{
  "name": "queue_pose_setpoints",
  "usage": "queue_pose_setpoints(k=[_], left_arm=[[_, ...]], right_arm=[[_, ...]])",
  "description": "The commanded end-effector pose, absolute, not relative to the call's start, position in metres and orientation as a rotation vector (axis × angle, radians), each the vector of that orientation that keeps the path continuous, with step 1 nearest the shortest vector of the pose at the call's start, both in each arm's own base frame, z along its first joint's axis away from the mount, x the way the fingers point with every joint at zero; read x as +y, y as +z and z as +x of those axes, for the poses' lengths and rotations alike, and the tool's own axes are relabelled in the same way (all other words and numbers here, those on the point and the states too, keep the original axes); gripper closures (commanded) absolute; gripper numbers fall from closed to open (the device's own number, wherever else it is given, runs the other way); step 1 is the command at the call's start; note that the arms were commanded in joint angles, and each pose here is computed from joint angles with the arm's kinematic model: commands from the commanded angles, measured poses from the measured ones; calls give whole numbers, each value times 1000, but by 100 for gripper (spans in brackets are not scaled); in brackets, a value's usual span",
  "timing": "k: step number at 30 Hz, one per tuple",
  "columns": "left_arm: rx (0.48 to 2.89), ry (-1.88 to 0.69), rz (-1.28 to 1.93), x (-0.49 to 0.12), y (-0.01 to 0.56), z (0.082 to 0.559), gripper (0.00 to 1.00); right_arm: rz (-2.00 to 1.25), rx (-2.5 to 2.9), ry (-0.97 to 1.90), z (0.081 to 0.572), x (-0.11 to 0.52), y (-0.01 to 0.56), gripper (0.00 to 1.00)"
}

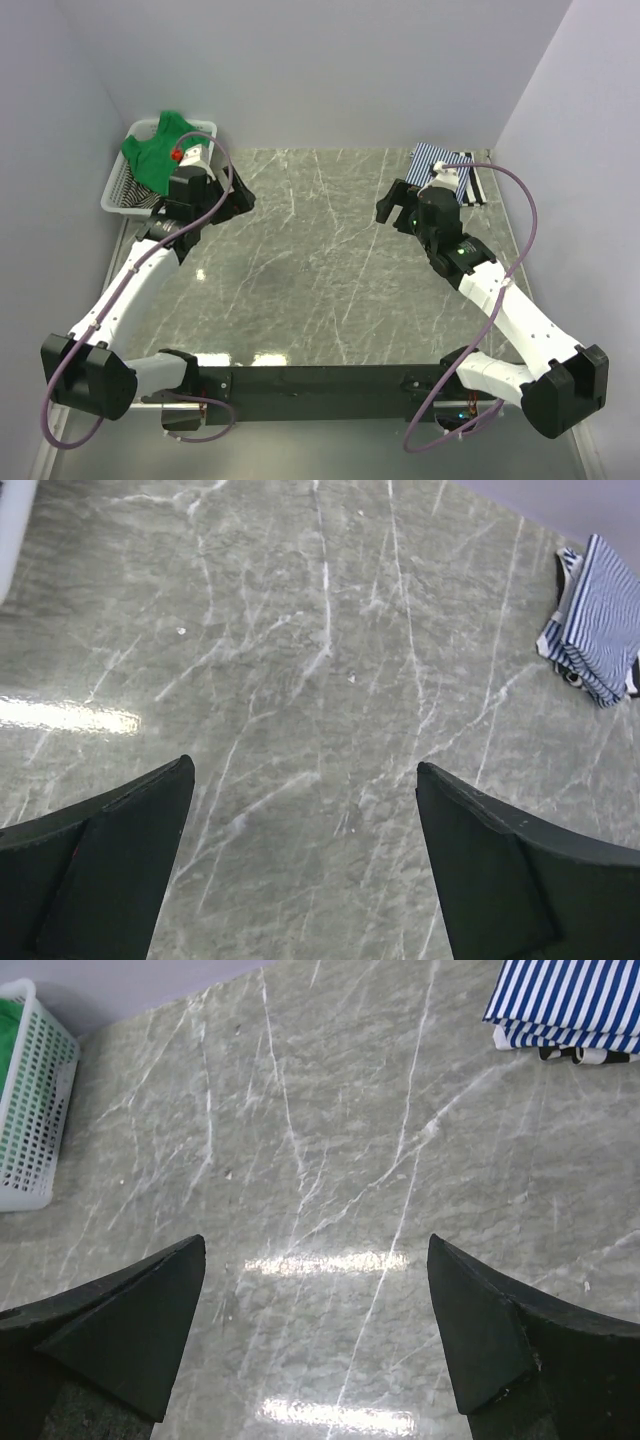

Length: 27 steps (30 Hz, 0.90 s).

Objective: Fold and stack the tank tops
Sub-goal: Grab the tank top from the pile

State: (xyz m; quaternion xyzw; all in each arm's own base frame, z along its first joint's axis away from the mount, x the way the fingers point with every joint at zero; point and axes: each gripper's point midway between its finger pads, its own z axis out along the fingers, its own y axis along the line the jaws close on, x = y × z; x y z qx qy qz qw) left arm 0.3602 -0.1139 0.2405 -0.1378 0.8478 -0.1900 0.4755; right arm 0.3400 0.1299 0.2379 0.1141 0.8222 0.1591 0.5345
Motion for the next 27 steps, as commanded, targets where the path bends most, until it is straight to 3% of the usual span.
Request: queue_pose_setpoints(k=[1,11,14,15,20,21,27], left_arm=[[1997,-412,-405,-103,260,378,1],[1778,-84,-893,16,276,495,1],[1770,-10,-966,59,252,532,5],[1819,1,-986,73,222,546,10],[1915,40,-998,100,174,591,20],[1968,63,-1014,103,144,595,22],[2032,52,-1069,120,93,606,25]], right_arm=[[253,1918,413,343,136,253,2],[186,1959,542,337,160,251,2],[163,1957,579,332,166,256,2],[159,1956,581,330,167,256,2],[152,1936,579,326,167,260,2],[152,1939,580,325,167,260,2],[155,1941,579,327,168,258,2]])
